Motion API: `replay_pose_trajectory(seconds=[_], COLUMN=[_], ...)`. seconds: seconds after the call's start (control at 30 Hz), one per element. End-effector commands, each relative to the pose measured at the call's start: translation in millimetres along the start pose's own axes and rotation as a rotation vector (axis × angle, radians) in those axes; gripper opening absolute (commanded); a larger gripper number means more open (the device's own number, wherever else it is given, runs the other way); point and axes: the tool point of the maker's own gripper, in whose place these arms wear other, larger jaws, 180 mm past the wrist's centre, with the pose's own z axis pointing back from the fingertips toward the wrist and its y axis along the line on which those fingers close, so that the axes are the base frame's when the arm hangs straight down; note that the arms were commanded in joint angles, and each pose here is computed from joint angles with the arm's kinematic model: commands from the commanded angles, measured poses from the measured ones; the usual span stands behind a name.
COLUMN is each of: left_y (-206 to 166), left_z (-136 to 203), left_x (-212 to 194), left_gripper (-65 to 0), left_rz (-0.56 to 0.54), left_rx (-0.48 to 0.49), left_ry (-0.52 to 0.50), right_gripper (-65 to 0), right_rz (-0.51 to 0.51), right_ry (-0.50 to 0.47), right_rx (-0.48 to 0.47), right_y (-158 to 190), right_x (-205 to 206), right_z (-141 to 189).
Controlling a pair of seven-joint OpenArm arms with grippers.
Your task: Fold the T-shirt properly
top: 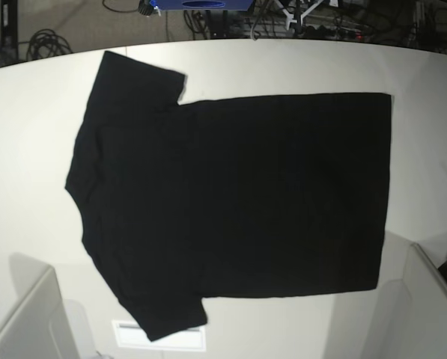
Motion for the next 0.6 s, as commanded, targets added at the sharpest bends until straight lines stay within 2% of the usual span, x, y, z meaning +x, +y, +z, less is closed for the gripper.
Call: replay_pose_trajectory(seconds=[0.0, 0.57], left_y=[2.4, 2.6], left_z=[0.9, 1.0], left_x=[-10.2, -11.9], left_gripper=[-65.0, -65.0], left_rz=[-0.005, -0.014], left_rx=[0.006, 0.007], left_ry=[0.016, 0.017], right_gripper=[-65.0, -65.0], right_rz=[0.007, 0.008], right_ry=[0.017, 0.017], right_rx=[-0.001, -0.002], right_y=[-2.0, -3.1], right_x=[-7.9, -7.9], right_z=[0.2, 0.2])
